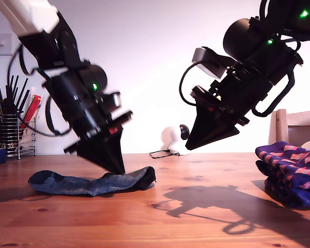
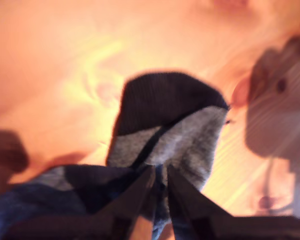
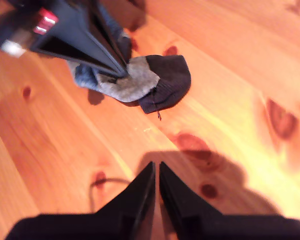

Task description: Fold the socks in front of you. After folding them, place them to the right side.

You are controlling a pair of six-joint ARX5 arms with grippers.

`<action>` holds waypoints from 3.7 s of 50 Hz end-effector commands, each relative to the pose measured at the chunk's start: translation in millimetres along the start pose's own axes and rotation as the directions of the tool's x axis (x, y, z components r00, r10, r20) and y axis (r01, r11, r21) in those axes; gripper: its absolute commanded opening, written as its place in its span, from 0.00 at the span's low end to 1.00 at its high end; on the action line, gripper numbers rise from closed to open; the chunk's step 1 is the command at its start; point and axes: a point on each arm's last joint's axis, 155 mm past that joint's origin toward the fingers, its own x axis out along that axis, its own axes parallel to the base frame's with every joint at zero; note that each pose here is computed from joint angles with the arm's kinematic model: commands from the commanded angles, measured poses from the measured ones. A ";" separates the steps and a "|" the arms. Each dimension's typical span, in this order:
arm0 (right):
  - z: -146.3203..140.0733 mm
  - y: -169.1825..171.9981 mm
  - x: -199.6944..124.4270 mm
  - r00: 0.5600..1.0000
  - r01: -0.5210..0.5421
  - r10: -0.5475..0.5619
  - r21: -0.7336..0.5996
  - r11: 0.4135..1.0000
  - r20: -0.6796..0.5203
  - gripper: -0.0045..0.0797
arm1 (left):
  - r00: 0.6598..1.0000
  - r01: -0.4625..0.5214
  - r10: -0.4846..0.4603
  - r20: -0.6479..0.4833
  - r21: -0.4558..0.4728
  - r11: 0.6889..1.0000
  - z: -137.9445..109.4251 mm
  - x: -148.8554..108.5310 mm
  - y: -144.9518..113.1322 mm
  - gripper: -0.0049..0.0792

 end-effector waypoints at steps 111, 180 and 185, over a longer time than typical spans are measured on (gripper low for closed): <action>-37.9 18.2 79.5 0.992 -0.007 -0.036 -0.334 0.942 -0.122 0.38 | 0.968 0.207 -0.192 -0.160 0.084 0.975 -38.8 34.4 -65.7 0.13; -64.9 -11.3 37.1 0.867 0.004 -0.213 -0.420 0.907 -0.451 0.08 | 0.968 -0.009 0.022 -0.248 0.053 0.999 -62.3 20.5 2.4 0.13; -67.6 -11.1 35.7 0.862 0.014 -0.211 -0.394 0.919 -0.462 0.21 | 0.968 -0.010 0.022 -0.249 0.051 0.999 -62.6 20.2 3.1 0.13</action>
